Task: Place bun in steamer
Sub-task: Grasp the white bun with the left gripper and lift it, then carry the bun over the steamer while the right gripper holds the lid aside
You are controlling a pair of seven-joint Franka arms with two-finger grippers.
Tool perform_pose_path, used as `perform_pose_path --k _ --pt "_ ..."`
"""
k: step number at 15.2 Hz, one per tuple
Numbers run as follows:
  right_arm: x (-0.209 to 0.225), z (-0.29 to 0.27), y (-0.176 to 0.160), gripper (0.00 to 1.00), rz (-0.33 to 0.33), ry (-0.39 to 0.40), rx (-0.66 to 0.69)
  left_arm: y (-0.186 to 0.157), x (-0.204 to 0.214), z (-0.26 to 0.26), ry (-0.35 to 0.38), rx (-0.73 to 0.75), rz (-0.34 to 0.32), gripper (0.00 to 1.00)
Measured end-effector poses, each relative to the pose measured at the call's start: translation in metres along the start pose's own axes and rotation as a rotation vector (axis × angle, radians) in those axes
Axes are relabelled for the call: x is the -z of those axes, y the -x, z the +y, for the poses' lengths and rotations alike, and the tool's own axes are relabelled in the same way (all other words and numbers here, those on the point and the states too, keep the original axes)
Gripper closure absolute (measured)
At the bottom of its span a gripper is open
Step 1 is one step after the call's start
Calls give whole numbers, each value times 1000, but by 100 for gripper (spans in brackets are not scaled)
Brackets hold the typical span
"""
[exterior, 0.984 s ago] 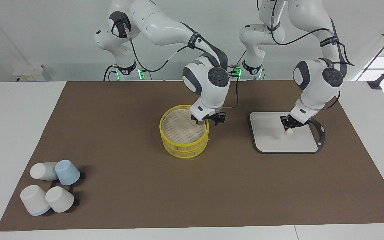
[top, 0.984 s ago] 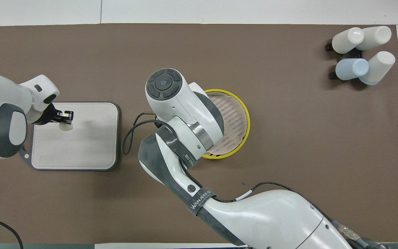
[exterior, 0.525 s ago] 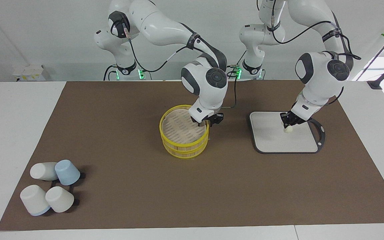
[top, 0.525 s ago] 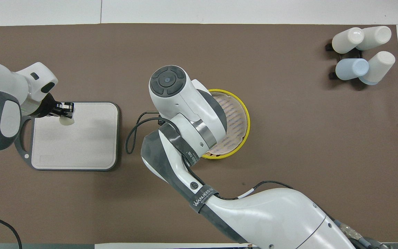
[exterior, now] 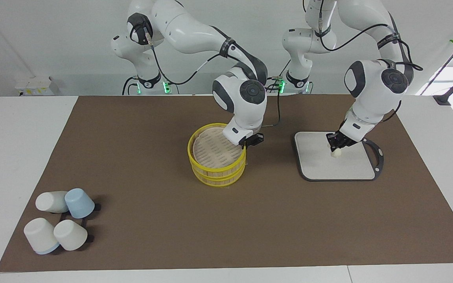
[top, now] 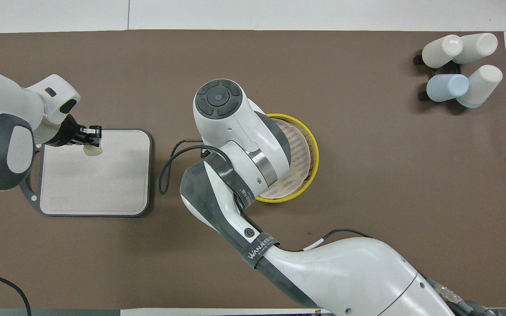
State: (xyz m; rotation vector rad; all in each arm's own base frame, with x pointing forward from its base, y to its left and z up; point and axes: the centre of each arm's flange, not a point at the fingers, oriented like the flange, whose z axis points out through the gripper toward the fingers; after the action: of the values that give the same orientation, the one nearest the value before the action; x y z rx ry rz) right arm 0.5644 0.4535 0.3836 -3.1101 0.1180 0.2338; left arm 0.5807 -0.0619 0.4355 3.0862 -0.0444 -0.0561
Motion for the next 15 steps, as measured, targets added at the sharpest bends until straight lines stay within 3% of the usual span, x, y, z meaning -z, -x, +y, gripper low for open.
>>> perform_pose_path --k 4,8,10,15 --pt "16 20 6 91 -52 65 10 -2 8 17 6 30 17 89" --pt "78 73 3 91 -56 115 11 -3 18 64 26 91 37 89" --pt "121 119 2 91 -54 149 -23 0 23 115 36 139 51 89" --pt "206 276 0 91 -150 132 23 37 9 275 77 183 100 89"
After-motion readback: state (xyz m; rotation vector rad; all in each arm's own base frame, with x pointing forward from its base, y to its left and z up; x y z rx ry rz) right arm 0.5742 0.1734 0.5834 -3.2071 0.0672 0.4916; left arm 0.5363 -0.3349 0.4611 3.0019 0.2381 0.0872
